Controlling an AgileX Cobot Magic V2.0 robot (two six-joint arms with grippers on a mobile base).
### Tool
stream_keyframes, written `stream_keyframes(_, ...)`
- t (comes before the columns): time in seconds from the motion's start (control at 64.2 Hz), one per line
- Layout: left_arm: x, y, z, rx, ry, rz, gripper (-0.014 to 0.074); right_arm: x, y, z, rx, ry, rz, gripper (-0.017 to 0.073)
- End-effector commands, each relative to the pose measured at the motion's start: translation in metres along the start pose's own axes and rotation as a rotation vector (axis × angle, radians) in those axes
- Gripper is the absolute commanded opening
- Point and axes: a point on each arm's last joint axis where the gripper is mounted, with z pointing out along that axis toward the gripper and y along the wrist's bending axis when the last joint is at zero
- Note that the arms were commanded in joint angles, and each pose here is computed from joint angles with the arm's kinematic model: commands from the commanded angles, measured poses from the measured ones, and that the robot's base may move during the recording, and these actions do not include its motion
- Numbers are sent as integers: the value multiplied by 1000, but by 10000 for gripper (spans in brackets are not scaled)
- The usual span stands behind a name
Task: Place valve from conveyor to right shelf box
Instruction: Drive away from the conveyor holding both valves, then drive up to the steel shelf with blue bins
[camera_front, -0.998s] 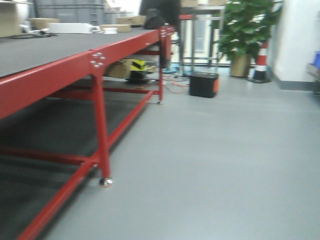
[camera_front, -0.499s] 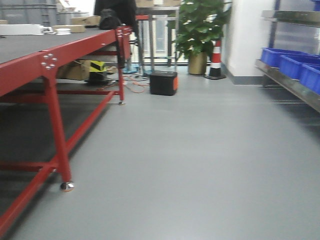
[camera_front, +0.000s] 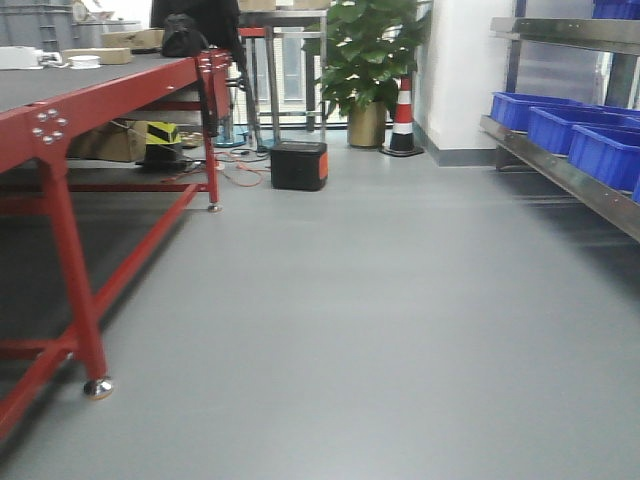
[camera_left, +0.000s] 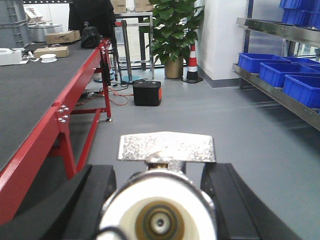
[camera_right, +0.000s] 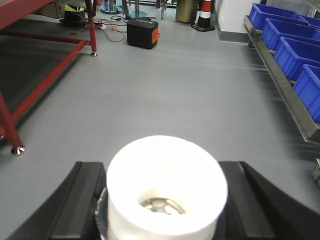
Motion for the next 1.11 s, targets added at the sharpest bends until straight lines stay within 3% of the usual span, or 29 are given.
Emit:
stream_keyframes(0.0, -6, 0, -2, 4, -56, -13, -111, -9, -1, -3, 12, -85, -9, -155)
stream_keyframes(1.091, -6, 0, -2, 4, -56, -13, -111, -9, -1, -3, 12, -85, -9, -155)
